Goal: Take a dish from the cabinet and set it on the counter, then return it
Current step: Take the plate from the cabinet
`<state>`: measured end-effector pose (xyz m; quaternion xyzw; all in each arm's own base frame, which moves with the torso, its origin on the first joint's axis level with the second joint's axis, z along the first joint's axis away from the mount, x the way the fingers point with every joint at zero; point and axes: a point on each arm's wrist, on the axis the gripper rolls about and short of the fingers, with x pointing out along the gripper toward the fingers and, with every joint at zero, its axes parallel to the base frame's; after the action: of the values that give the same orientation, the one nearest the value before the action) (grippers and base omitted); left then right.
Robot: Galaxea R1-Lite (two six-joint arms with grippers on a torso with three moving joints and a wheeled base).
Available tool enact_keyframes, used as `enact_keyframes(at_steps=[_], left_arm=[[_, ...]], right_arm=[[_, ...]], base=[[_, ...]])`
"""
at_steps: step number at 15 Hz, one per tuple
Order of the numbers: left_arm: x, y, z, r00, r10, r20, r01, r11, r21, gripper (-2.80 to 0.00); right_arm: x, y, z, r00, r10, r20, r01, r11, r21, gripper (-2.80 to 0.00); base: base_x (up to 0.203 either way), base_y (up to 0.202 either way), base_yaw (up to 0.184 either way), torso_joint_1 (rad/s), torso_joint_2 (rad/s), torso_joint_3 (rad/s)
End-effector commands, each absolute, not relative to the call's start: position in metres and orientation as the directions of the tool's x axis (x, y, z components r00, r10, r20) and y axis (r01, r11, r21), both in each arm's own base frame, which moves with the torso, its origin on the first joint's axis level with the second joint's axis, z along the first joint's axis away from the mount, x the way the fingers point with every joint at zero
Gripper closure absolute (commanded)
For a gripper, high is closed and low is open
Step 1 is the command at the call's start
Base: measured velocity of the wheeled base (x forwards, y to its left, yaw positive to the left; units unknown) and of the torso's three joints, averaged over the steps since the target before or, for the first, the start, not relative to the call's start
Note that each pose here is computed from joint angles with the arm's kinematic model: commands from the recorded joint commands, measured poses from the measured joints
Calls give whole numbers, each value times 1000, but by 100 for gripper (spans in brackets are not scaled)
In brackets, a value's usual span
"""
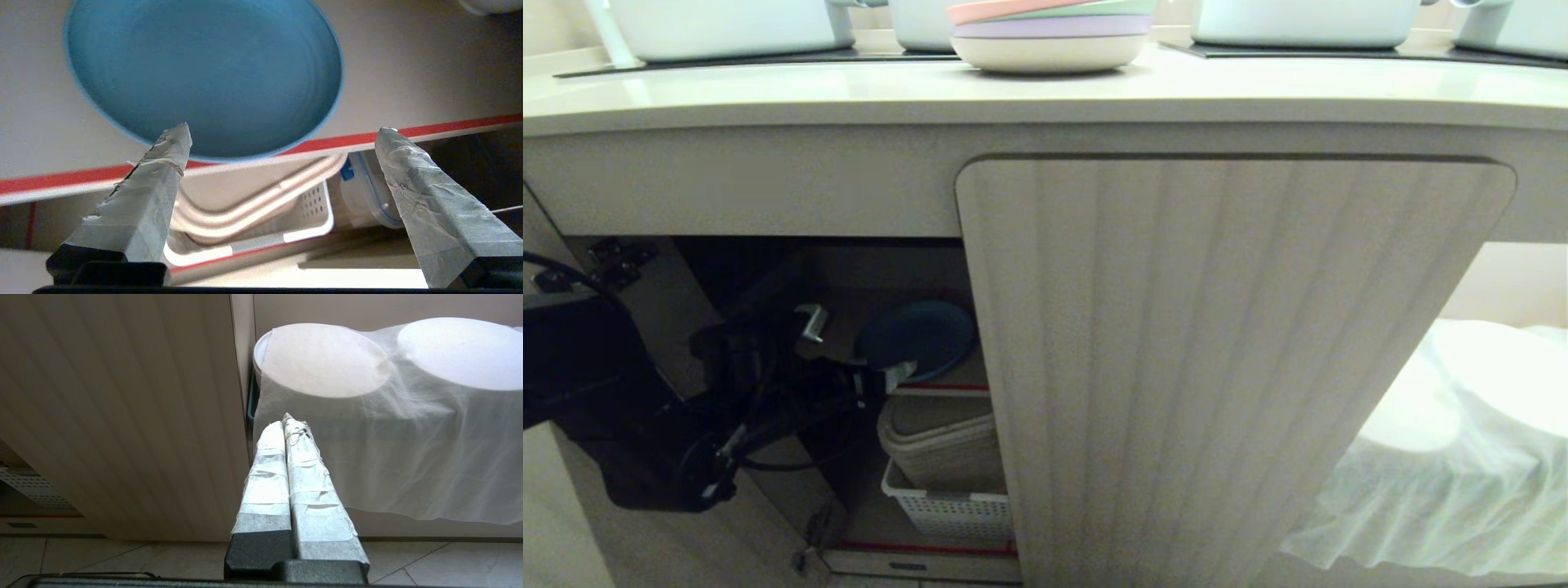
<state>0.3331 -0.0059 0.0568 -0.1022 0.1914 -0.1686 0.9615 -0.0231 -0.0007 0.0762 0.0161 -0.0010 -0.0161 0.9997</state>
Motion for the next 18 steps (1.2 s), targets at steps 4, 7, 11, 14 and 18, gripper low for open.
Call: enact_keyframes(at_steps=[4, 7, 11, 14, 18], left_arm=[[334, -6, 73, 872, -363, -327, 258, 910, -323, -280], [335, -5, 73, 862, -362, -356, 243, 910, -337, -280], [339, 0, 77, 871, -346, -349, 210, 904, -373, -280], [341, 2, 75, 871, -342, -352, 202, 904, -377, -280], [344, 10, 76, 868, -322, -377, 170, 907, -385, -280]], right_arm=[[-23, -1, 76, 1000, -31, 2, 31, 999, 32, 0], [-23, -1, 76, 1000, -31, 2, 31, 999, 32, 0], [-23, -1, 76, 1000, -31, 2, 31, 999, 32, 0], [-23, -1, 76, 999, -32, 2, 32, 999, 32, 0], [-23, -1, 76, 999, -32, 2, 32, 999, 32, 0]], base=[[0, 0, 0, 0, 0, 0], [0, 0, 0, 0, 0, 0], [0, 0, 0, 0, 0, 0], [0, 0, 0, 0, 0, 0], [0, 0, 0, 0, 0, 0]])
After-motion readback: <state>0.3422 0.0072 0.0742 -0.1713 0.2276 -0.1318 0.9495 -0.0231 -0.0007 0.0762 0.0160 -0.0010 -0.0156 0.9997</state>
